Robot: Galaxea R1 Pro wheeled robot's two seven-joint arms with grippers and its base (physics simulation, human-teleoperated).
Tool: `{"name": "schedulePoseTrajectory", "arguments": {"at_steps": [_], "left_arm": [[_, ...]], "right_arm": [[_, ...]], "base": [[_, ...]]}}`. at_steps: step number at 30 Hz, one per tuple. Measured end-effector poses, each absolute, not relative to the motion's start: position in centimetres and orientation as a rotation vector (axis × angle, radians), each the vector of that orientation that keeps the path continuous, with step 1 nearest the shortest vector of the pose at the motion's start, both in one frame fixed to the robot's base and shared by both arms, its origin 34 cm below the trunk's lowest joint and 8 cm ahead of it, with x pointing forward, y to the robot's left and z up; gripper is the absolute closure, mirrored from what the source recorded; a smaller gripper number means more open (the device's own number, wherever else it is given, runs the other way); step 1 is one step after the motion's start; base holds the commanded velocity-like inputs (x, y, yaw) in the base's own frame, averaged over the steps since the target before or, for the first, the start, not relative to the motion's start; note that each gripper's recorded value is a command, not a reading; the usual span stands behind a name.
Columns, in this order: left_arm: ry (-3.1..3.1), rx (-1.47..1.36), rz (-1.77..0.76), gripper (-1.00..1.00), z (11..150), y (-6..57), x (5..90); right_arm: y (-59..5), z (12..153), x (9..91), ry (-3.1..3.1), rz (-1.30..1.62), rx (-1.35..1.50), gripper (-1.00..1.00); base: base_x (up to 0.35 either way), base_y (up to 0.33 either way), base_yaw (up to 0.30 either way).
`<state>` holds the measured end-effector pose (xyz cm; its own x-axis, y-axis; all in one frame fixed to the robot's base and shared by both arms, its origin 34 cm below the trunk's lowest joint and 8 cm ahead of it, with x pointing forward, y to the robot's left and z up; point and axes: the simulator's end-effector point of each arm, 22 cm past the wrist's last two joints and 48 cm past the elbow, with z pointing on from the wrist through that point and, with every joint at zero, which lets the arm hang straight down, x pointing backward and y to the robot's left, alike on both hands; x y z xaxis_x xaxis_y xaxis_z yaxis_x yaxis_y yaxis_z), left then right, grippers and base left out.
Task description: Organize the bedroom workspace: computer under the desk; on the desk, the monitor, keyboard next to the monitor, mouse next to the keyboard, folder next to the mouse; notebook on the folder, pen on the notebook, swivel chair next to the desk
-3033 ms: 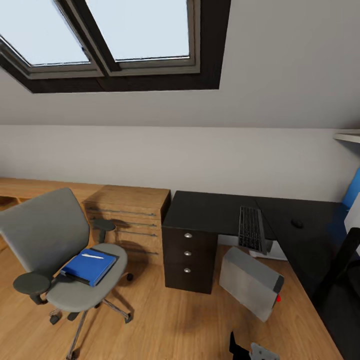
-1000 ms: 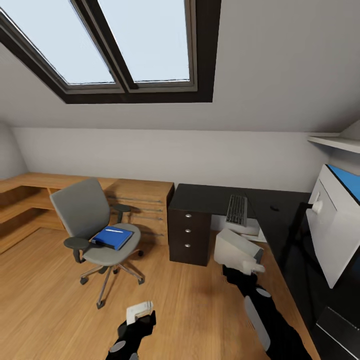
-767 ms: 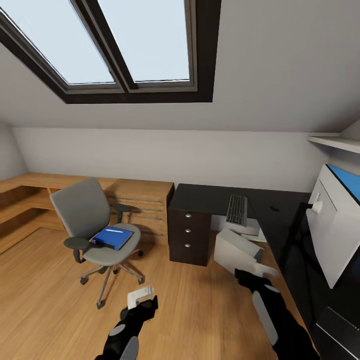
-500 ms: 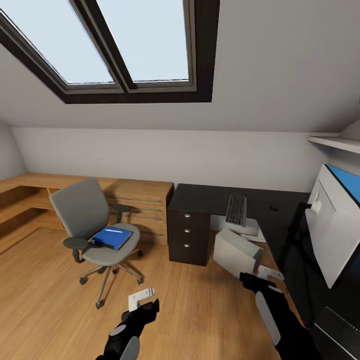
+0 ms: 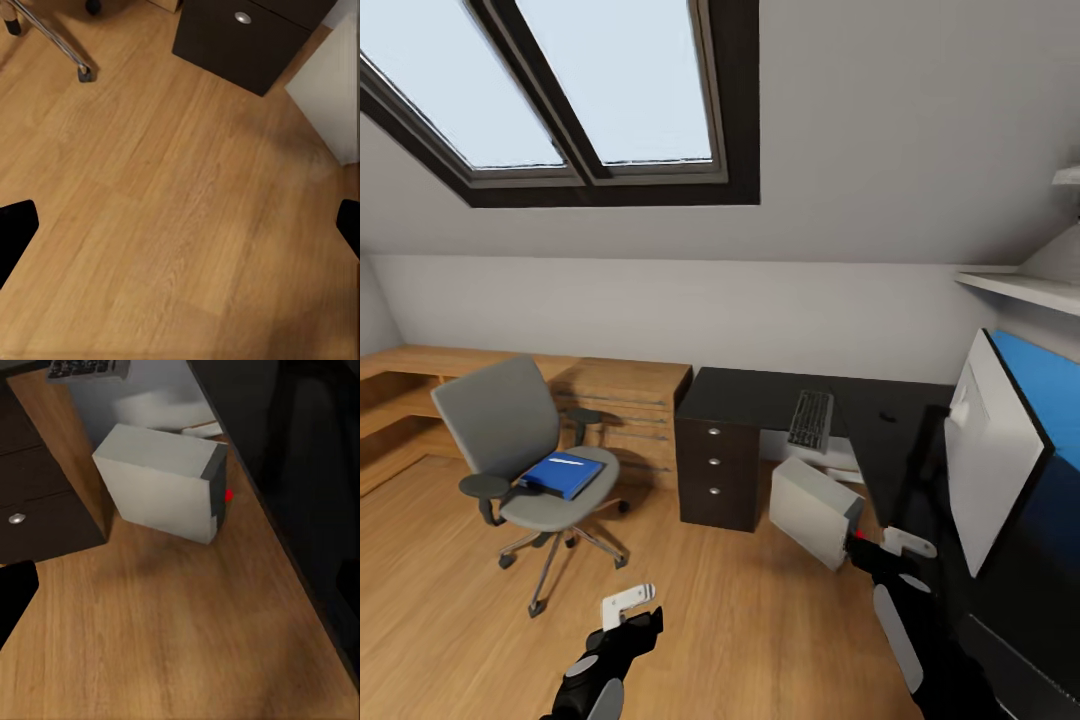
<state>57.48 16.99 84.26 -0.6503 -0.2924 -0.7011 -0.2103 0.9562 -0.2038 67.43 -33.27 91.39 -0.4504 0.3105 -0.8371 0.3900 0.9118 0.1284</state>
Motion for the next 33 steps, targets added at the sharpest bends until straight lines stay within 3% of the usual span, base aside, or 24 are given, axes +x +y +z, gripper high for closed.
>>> {"name": "schedulePoseTrajectory", "arguments": {"at_steps": [8, 21, 33], "left_arm": [[2.301, -0.356, -0.13, -1.0, 84.2, 17.2, 57.5], [2.302, -0.36, -0.13, -1.0, 84.2, 17.3, 57.5], [2.3, -0.361, -0.126, -1.0, 84.2, 17.4, 57.5]], "right_arm": [[-33.4, 89.9, 67.0, 2.08, -0.113, 0.506, -1.0], [-33.1, 87.9, 66.2, 2.128, -0.123, 0.499, -1.0], [-33.7, 87.1, 65.7, 2.151, -0.185, 0.447, -1.0]], "base": [[-0.033, -0.219, 0.0], [-0.303, -0.076, 0.0], [-0.121, -0.294, 0.0]]}}
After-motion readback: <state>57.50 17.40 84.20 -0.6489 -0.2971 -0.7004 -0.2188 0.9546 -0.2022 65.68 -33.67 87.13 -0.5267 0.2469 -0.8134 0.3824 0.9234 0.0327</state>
